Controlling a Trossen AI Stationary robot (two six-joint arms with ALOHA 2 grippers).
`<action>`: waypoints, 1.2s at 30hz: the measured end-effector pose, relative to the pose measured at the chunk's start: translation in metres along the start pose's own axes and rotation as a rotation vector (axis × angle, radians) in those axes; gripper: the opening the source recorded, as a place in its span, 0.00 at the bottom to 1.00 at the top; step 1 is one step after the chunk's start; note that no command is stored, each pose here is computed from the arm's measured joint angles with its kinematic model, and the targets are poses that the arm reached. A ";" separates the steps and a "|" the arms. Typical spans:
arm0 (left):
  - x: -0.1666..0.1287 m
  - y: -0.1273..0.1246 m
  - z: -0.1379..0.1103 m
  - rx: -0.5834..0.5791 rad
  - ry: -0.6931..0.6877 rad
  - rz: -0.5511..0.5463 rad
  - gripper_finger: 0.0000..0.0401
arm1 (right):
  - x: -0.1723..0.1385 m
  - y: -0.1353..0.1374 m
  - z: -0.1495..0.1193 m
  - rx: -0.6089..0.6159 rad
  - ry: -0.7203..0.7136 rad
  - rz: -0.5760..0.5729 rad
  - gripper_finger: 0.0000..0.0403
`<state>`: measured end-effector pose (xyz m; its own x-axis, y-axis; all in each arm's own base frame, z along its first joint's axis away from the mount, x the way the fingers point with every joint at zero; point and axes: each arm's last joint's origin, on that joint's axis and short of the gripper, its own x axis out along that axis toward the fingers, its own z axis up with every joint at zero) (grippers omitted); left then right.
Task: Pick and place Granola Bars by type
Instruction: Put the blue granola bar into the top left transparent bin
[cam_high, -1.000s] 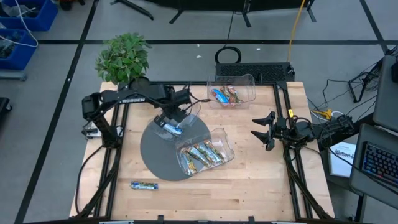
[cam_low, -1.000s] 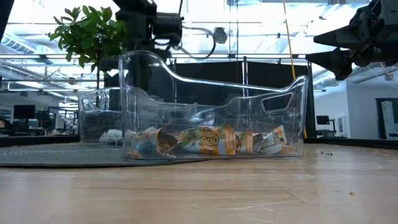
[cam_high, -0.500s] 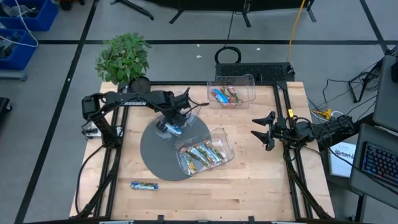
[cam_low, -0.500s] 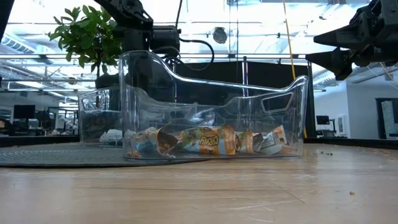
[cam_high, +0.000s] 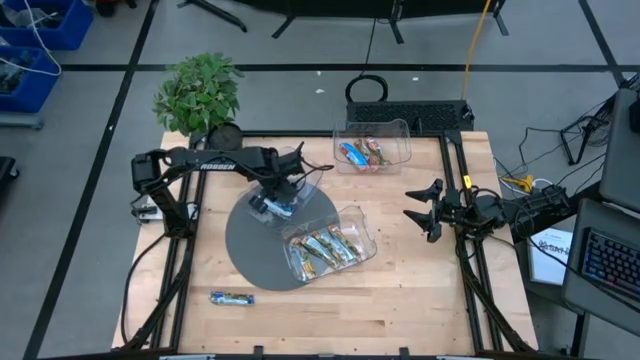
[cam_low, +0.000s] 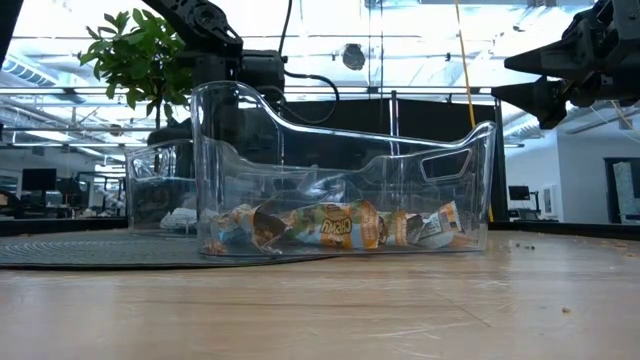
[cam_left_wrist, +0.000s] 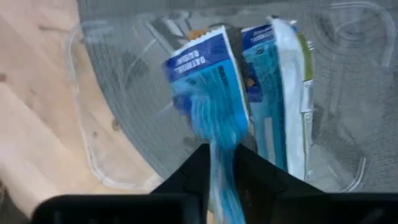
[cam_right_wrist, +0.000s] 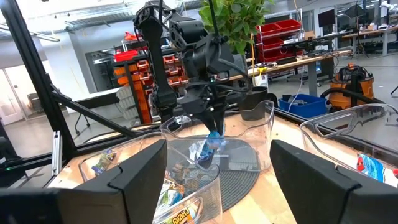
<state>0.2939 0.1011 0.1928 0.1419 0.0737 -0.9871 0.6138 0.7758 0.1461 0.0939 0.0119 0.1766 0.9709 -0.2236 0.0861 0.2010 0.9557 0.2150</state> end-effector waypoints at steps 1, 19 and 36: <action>0.000 0.000 0.000 -0.009 0.004 0.003 0.20 | 0.000 0.000 0.000 0.000 0.000 0.000 0.69; -0.015 0.005 -0.001 -0.165 0.093 0.035 0.54 | 0.000 0.000 0.000 0.000 0.000 0.000 0.69; -0.114 0.015 0.028 -0.406 0.106 0.398 0.58 | 0.000 0.000 0.000 0.000 0.000 0.000 0.69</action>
<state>0.3086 0.0865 0.3098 0.2092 0.4552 -0.8655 0.1786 0.8524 0.4915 0.0938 0.0119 0.1766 0.9707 -0.2241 0.0864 0.2014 0.9556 0.2152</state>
